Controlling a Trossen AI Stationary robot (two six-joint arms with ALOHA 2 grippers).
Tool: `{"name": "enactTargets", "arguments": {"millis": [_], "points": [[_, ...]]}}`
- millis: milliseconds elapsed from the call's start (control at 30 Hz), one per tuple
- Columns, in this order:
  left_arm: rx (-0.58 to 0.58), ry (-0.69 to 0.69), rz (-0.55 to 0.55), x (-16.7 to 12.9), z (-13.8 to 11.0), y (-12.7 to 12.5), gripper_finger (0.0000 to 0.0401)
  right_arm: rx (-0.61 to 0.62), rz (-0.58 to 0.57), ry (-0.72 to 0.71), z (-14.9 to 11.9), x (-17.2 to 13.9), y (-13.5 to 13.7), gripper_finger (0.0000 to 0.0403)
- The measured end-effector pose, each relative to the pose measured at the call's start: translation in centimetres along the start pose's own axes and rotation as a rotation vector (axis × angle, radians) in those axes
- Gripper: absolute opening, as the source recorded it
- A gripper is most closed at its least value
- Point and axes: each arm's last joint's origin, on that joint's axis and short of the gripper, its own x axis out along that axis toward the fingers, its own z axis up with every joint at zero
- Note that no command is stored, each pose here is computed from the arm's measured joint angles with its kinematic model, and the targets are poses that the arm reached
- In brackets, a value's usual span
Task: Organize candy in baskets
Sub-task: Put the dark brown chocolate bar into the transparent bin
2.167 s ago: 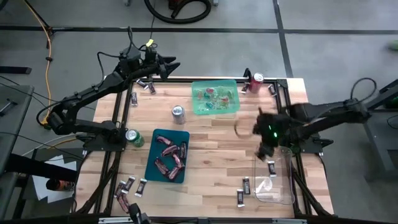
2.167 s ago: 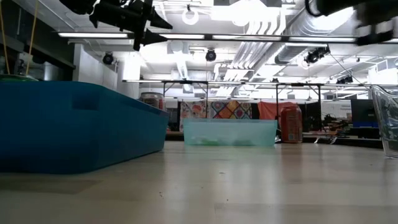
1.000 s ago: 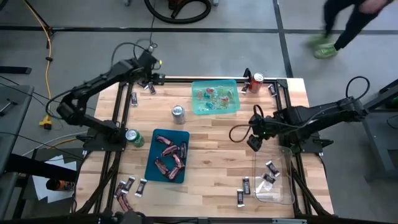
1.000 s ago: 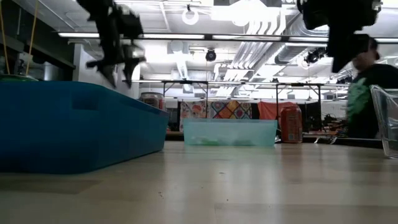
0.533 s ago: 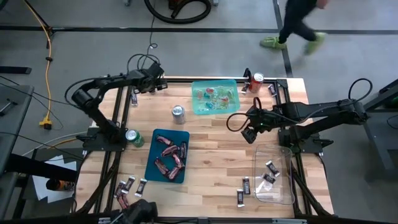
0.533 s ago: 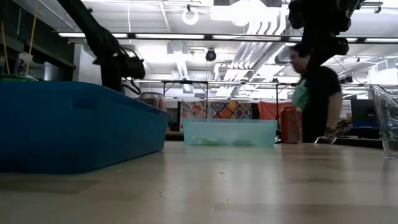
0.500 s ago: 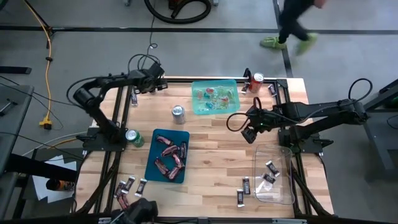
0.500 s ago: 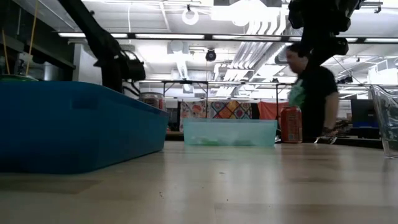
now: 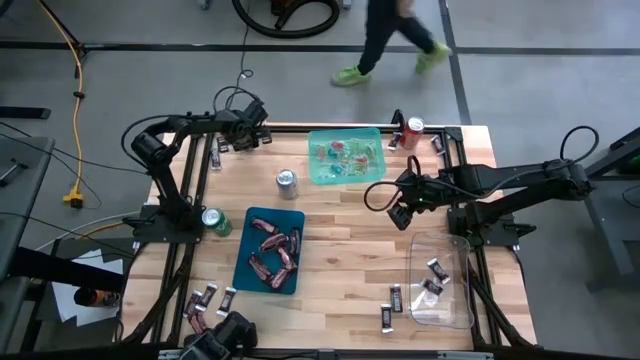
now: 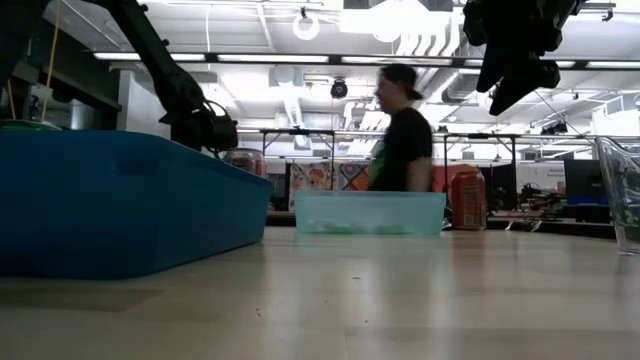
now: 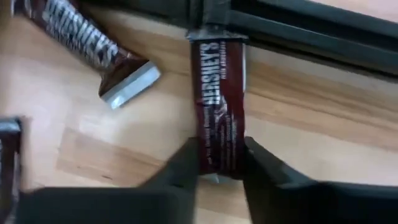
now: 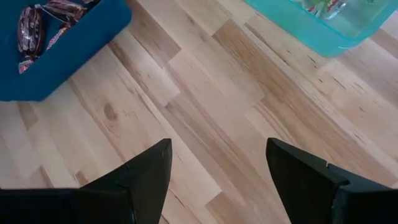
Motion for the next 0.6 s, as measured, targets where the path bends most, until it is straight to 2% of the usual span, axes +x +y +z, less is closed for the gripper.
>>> {"name": "enactTargets", "arguments": {"millis": [67, 167, 233, 333, 467, 600], "points": [[0.063, -0.008, -0.028, -1.0, 0.1, 0.1, 0.0023, -0.007, 0.000, 0.000, 0.0, 0.0, 0.0, 0.0257], [0.136, -0.014, -0.077, -3.1, -0.1, 0.5, 0.0013, -0.023, 0.001, -0.001, 0.0, 0.0, 0.0, 0.0257], [0.171, -0.094, -0.175, -6.0, 0.5, 0.6, 0.0004, -0.056, 0.006, -0.008, 0.1, 0.0, 0.1, 0.0257], [0.309, -0.195, -0.347, -10.6, 0.3, 1.1, 0.0002, -0.103, -0.003, -0.063, 0.4, 0.0, 0.2, 0.0257], [0.497, -0.284, -0.588, -16.4, -1.9, 1.8, 0.0001, -0.129, -0.009, -0.190, 1.3, -0.1, 0.7, 0.0257], [0.690, -0.302, -0.781, -20.9, -5.8, 2.8, 0.0001, -0.154, 0.054, -0.292, 2.3, -0.3, 1.3, 0.0257]]}}
